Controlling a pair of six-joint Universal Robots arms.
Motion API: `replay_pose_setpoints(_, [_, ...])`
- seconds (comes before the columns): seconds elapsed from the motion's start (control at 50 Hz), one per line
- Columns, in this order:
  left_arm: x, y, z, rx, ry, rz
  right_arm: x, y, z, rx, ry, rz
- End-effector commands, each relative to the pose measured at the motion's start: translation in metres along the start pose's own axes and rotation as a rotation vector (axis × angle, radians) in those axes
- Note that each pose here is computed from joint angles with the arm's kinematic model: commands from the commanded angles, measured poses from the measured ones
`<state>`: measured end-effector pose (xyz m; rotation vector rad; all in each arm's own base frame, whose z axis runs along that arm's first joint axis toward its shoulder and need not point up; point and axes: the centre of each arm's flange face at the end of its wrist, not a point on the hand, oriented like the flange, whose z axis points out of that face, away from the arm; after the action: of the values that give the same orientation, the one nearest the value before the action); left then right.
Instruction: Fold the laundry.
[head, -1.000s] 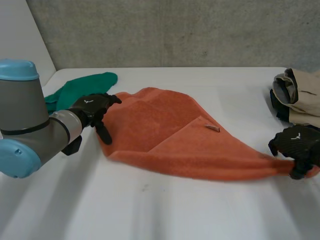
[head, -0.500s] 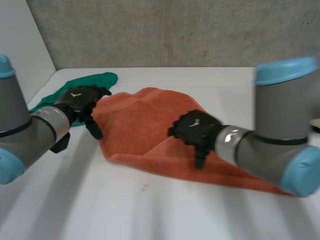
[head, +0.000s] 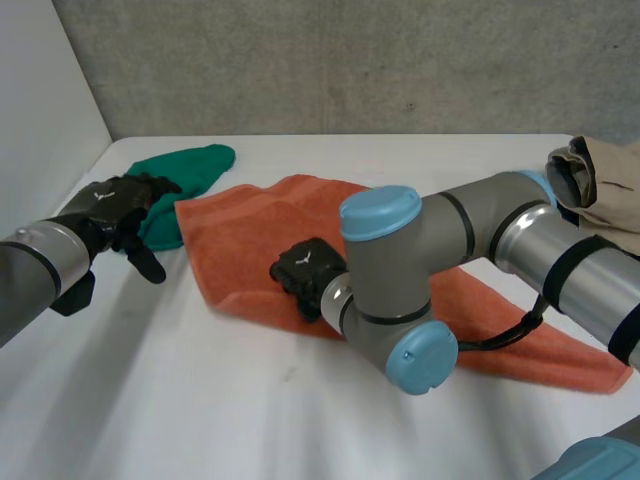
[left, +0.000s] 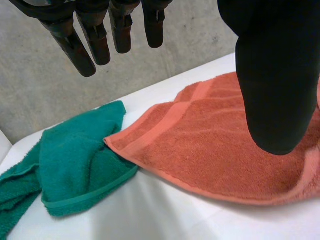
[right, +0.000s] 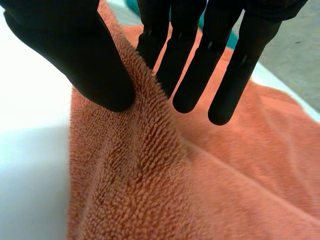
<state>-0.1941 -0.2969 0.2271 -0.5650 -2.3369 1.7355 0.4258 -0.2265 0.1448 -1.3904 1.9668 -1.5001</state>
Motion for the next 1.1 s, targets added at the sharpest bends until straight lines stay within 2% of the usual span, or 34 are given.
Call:
replay_pose_setpoints(0.02, [0.001, 0.010, 0.013, -0.020, 0.007, 0.015, 0.034, -0.045, -0.038, 0.078, 0.065, 0.067])
replay_pose_setpoints(0.14, [-0.003, 0.029, 0.043, -0.038, 0.023, 0.068, 0.051, -0.085, -0.090, 0.163, 0.088, 0.061])
replay_pose_setpoints(0.3, [0.007, 0.049, 0.078, -0.049, 0.055, 0.134, 0.045, -0.106, -0.141, 0.215, 0.054, 0.055])
replay_pose_setpoints(0.38, [0.017, 0.053, 0.090, -0.022, 0.039, 0.129, 0.040, -0.112, -0.160, 0.243, 0.054, 0.060])
replay_pose_setpoints(0.54, [0.049, 0.073, 0.077, -0.115, 0.100, 0.092, 0.054, -0.111, -0.162, 0.241, 0.129, 0.079])
replay_pose_setpoints(0.72, [0.029, 0.054, 0.025, -0.108, 0.038, 0.056, 0.049, -0.104, -0.151, 0.219, 0.121, 0.068])
replay_pose_setpoints(0.82, [0.037, 0.062, -0.005, -0.130, 0.041, 0.009, 0.043, -0.120, -0.157, 0.264, 0.123, 0.064])
replay_pose_setpoints(0.96, [0.067, 0.074, -0.012, -0.156, 0.104, -0.035, 0.035, -0.131, -0.165, 0.289, 0.140, 0.070])
replay_pose_setpoints(1.1, [0.094, 0.080, 0.001, -0.165, 0.115, -0.051, 0.030, -0.140, -0.176, 0.309, 0.166, 0.094])
